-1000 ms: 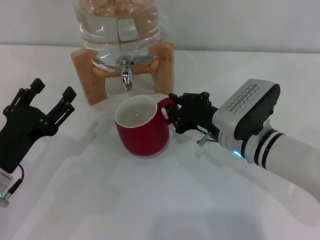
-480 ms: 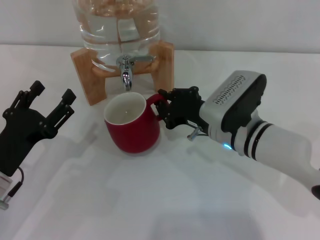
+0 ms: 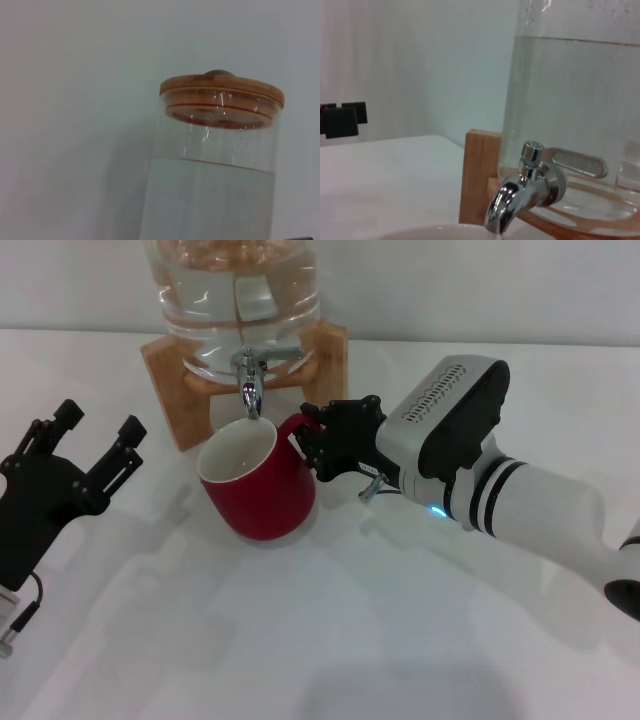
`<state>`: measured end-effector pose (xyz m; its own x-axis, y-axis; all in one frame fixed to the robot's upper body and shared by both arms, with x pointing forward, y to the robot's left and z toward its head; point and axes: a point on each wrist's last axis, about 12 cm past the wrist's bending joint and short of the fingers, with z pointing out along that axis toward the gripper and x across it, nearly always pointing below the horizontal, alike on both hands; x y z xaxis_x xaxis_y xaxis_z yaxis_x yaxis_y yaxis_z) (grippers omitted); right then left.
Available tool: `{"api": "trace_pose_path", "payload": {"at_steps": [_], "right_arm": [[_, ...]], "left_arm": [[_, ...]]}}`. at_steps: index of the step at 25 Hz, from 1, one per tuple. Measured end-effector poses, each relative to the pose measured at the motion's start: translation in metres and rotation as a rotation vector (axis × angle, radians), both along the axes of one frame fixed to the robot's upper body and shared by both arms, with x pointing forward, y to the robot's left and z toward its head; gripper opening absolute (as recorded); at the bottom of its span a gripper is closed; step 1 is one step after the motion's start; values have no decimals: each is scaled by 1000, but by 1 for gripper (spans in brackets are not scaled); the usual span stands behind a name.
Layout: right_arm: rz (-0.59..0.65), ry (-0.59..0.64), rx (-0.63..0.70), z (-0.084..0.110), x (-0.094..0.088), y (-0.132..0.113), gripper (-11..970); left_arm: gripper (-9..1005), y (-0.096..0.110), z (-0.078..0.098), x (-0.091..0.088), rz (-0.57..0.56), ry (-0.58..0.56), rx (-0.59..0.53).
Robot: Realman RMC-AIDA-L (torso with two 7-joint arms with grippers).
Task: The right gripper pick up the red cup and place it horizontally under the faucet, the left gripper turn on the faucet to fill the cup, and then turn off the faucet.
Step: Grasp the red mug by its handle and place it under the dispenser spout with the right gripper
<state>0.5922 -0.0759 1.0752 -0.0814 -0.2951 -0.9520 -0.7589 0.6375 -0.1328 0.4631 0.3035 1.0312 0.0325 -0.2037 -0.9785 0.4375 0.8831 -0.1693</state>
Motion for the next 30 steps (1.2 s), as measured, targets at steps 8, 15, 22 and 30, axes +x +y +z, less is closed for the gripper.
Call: {"api": "trace_pose_path", "payload": {"at_steps": [8,15,22,30], "right_arm": [[0,-2,-10,1,3,1,157],[-17,5,-20,-3,4,-5,155],[-40,9,-29,-5,7,-12,153],[-67,20,-48,-7,11,-17,151]], "left_arm": [[857,1,0,2,9,-2,-2],[858,1,1,3,10,-5,7],[858,0,1,4,7,-8,6],[857,-1,1,4,5,-7,5]]}}
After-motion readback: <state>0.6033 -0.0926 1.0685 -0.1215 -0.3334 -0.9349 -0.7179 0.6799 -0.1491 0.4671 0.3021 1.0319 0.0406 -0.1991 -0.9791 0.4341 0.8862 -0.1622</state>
